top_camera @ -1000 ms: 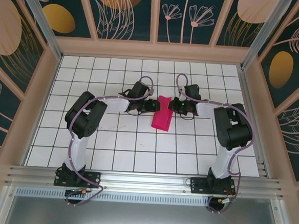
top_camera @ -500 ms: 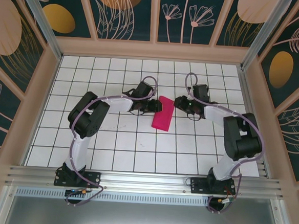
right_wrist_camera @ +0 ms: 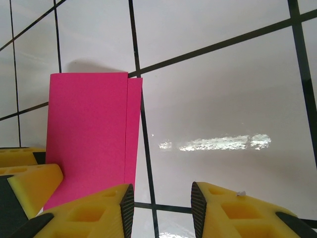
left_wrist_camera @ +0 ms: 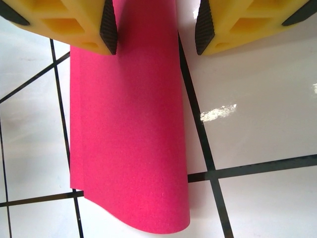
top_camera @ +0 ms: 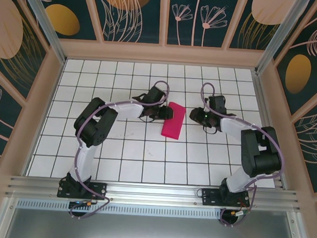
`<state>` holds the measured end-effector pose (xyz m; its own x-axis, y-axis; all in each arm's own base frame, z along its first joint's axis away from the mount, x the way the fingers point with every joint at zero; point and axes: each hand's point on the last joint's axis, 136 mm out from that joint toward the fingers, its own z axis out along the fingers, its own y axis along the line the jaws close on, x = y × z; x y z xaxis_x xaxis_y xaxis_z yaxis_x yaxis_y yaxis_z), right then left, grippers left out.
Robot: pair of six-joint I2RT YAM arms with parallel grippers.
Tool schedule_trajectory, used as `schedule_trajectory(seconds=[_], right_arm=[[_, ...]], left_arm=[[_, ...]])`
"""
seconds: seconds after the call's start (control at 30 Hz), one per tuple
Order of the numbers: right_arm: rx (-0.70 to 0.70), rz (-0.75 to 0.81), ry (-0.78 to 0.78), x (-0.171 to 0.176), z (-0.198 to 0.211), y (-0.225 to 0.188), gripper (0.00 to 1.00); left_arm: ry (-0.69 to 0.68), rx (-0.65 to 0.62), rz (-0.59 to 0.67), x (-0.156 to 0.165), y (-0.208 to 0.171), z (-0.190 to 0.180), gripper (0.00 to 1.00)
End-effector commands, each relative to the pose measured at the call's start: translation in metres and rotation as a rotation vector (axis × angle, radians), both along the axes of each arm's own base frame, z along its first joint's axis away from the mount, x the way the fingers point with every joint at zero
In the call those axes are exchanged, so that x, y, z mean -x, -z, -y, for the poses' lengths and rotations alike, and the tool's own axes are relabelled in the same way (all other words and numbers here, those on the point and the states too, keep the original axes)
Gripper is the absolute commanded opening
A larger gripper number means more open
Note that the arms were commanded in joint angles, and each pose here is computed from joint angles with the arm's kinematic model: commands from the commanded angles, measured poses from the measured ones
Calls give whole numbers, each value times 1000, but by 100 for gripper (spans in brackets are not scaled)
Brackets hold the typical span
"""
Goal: Fold a paper plane with a square sheet of paper (fold left side to right side)
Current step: First fold in half a square sheet of paper at the center of the table, then hold the square sheet of paper at the center of the table.
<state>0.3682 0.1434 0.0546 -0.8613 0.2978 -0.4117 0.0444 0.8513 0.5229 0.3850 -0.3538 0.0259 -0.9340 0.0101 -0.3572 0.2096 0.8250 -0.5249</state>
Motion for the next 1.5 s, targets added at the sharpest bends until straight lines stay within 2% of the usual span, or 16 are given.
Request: schedule_trajectory(seconds=[0.0,1.47], right_arm=[[7,6,-1,3,3,-1,39],[-36,-16,-25,9,-8,2,39]], left_arm=[[46,-64,-30,12,23,4,49],[109,-165,-18,18,38,12,53]])
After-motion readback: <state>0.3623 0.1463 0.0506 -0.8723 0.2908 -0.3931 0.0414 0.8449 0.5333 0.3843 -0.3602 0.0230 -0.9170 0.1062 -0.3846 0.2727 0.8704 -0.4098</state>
